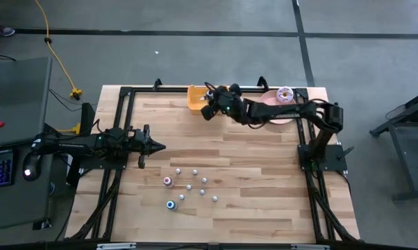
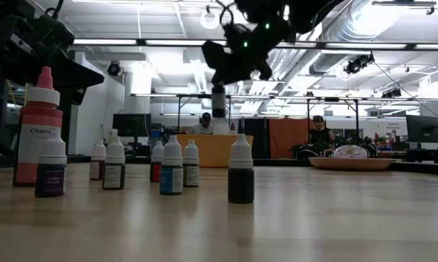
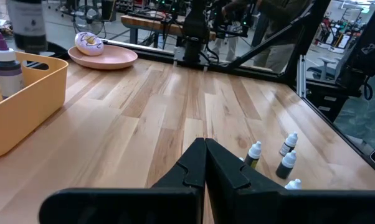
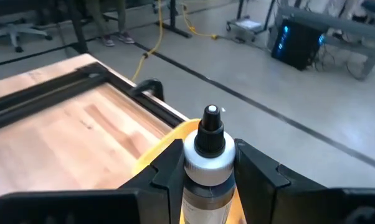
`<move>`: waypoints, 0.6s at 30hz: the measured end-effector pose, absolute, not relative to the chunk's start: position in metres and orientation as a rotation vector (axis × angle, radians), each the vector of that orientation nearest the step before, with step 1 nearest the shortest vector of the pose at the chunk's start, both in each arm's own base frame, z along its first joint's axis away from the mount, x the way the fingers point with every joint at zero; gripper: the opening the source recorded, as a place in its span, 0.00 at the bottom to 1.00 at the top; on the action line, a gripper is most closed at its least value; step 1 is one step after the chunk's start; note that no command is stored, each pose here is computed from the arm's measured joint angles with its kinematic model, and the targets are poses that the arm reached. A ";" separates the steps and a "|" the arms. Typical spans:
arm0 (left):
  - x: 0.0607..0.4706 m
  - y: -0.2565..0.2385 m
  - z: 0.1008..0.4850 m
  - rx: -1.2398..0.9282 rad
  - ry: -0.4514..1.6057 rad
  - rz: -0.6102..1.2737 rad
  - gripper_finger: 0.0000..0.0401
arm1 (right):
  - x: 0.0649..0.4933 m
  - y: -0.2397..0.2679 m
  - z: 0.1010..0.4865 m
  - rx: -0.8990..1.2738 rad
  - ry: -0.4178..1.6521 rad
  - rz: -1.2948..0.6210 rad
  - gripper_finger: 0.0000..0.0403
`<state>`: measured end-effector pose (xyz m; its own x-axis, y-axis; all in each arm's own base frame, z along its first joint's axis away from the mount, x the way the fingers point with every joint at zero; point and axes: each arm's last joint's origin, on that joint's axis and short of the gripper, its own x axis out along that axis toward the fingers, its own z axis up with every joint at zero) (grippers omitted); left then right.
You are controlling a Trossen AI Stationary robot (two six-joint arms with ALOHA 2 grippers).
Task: Pick & Place food coloring
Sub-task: Put the big black food coloring bottle into the yellow bin
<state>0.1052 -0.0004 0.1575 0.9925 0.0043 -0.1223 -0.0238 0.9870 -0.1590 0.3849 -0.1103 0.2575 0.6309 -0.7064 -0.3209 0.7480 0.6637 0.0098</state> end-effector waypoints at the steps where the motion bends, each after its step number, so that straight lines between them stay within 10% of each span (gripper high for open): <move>1: 0.105 0.000 0.158 -0.161 0.122 0.014 0.00 | 0.385 -0.114 0.254 0.157 0.305 -0.842 0.26; 18: 0.105 0.000 0.158 -0.161 0.122 0.014 0.00 | 0.396 -0.163 0.215 0.260 0.291 -0.883 0.26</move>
<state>0.1052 -0.0004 0.1576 0.9925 0.0043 -0.1222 -0.0239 0.9870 -0.1591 0.3959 -0.1632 0.2149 0.6003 -0.7171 -0.3540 0.7871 0.6083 0.1024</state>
